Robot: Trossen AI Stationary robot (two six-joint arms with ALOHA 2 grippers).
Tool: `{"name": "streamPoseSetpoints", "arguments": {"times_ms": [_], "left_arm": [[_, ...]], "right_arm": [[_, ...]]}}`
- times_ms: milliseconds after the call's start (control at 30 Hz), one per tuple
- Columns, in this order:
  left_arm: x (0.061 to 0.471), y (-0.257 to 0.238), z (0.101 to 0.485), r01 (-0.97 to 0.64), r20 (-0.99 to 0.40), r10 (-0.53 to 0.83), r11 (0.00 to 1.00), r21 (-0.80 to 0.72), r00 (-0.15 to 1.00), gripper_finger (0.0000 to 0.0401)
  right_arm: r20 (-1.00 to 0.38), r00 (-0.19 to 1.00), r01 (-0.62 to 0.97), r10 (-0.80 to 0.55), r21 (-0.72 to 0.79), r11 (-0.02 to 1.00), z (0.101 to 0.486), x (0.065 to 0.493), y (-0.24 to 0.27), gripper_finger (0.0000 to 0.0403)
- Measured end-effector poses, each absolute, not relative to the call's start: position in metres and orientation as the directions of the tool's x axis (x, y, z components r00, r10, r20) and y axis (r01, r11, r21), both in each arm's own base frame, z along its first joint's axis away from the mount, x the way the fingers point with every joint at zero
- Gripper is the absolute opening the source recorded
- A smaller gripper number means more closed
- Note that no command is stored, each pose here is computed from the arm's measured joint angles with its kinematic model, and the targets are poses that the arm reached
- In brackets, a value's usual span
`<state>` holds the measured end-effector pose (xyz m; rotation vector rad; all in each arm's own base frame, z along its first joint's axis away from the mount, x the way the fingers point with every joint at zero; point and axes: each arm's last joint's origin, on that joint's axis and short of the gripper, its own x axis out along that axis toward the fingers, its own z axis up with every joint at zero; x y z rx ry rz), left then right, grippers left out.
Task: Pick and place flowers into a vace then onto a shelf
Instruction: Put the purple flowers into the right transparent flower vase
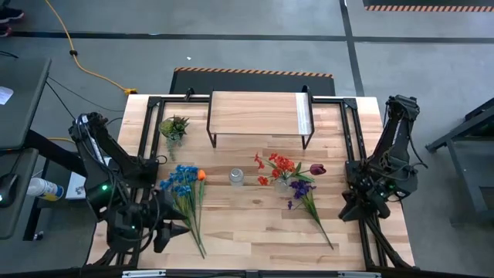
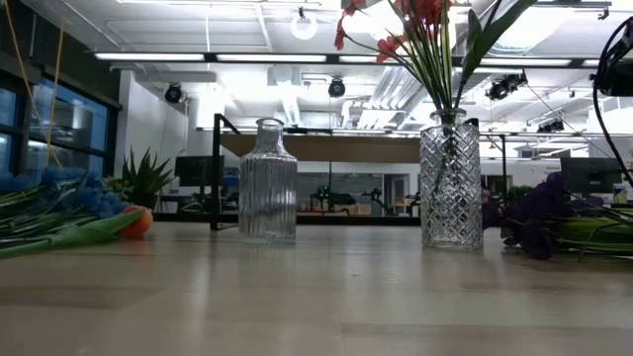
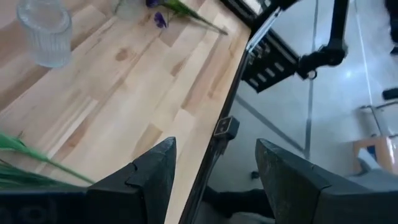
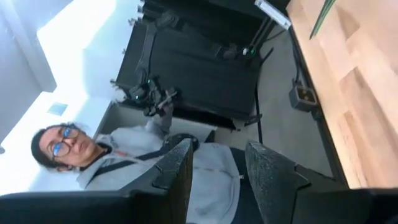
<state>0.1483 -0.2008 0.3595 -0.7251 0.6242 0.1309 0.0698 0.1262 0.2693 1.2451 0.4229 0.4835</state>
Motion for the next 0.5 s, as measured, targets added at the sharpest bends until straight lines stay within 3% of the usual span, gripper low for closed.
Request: {"name": "streamPoseSetpoints", "arguments": {"times_ms": [333, 500], "left_arm": [[0.1499, -0.2, 0.3615, -0.322, -0.532, -0.05, 0.746, -0.582, 0.845, 0.0253], [0.1499, -0.1998, 0.3617, -0.324, -0.527, -0.043, 0.747, -0.581, 0.849, 0.0253]], "right_arm": [[-0.051, 0.799, -0.128, 0.6, 0.959, 0.252, 0.2685, 0.0691, 0.1272, 0.014], [-0.051, 0.842, -0.133, 0.537, 0.945, 0.298, 0.2683, 0.0703, 0.1254, 0.014]]}}
